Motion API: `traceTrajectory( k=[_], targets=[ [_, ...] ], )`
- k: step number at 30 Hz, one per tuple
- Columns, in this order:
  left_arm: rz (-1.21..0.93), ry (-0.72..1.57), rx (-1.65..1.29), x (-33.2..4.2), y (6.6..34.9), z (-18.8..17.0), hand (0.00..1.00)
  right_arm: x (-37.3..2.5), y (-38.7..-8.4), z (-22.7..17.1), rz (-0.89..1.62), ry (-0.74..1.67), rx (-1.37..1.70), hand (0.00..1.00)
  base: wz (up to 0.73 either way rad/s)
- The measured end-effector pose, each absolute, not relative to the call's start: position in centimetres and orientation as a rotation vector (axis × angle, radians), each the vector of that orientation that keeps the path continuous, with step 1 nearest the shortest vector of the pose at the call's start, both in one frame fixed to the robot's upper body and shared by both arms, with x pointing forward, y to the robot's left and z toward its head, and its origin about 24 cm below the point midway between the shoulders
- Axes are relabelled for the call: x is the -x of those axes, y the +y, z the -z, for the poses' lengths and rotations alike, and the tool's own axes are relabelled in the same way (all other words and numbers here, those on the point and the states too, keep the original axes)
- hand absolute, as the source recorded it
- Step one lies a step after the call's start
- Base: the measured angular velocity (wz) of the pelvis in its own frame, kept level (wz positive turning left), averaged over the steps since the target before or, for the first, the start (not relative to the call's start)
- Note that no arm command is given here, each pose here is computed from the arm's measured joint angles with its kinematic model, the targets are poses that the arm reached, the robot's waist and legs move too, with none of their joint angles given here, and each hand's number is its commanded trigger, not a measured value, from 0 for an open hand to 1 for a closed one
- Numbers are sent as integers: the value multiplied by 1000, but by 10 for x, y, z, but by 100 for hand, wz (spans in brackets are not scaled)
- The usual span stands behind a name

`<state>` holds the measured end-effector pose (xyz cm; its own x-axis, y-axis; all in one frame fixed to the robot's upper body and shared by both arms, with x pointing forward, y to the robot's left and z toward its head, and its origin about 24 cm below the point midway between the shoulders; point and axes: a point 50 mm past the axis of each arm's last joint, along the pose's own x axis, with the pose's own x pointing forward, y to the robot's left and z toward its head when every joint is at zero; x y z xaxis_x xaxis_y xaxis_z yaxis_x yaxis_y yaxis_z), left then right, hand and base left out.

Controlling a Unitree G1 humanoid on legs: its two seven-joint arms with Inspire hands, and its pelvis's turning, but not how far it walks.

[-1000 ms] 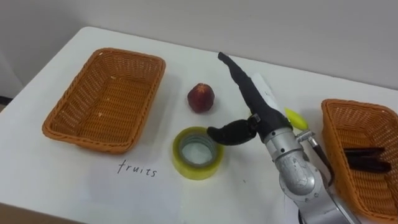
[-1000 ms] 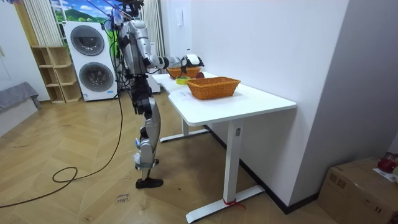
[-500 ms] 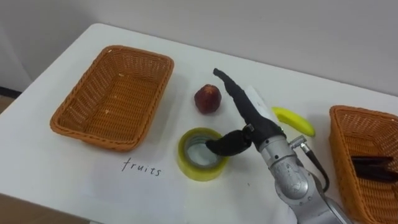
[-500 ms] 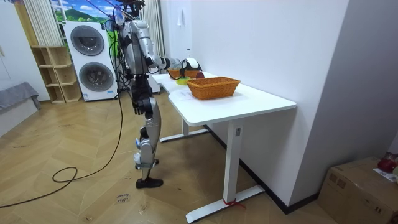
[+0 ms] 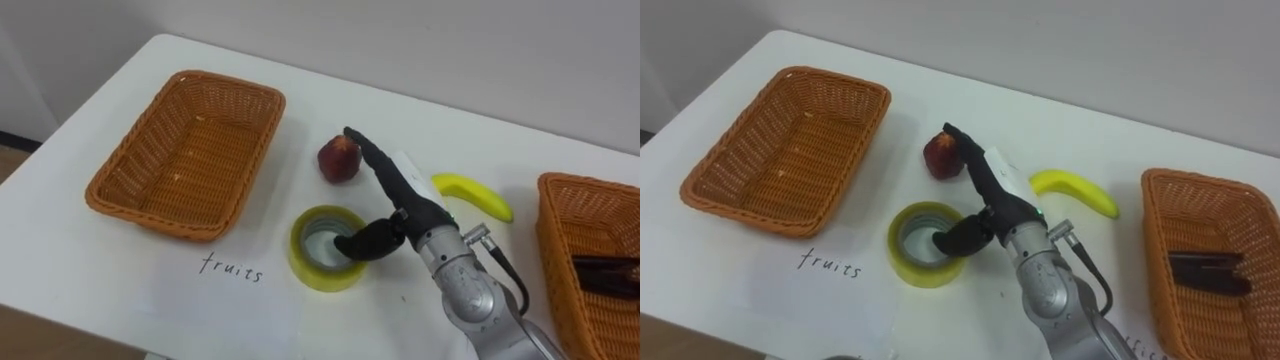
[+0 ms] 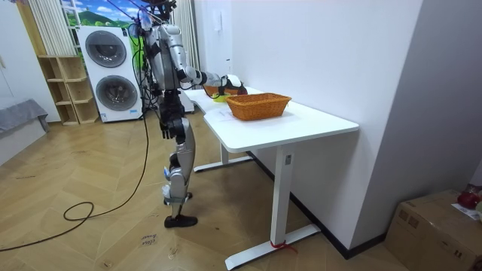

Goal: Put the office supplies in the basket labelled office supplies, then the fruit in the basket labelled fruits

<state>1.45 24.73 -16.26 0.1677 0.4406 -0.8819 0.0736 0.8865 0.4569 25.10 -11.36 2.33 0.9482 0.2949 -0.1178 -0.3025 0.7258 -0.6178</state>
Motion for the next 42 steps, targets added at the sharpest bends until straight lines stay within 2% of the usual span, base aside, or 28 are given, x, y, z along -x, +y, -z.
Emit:
traceTrajectory(
  k=[7, 42],
  targets=[
    [-276, 1383, -445, -16, 246, 162, 0, -250, -106, -21, -348, 18, 658, 0, 0],
    [-276, 1392, -448, -19, 247, 162, 0, -253, -108, -12, -421, 90, 716, 0, 0]
  ],
)
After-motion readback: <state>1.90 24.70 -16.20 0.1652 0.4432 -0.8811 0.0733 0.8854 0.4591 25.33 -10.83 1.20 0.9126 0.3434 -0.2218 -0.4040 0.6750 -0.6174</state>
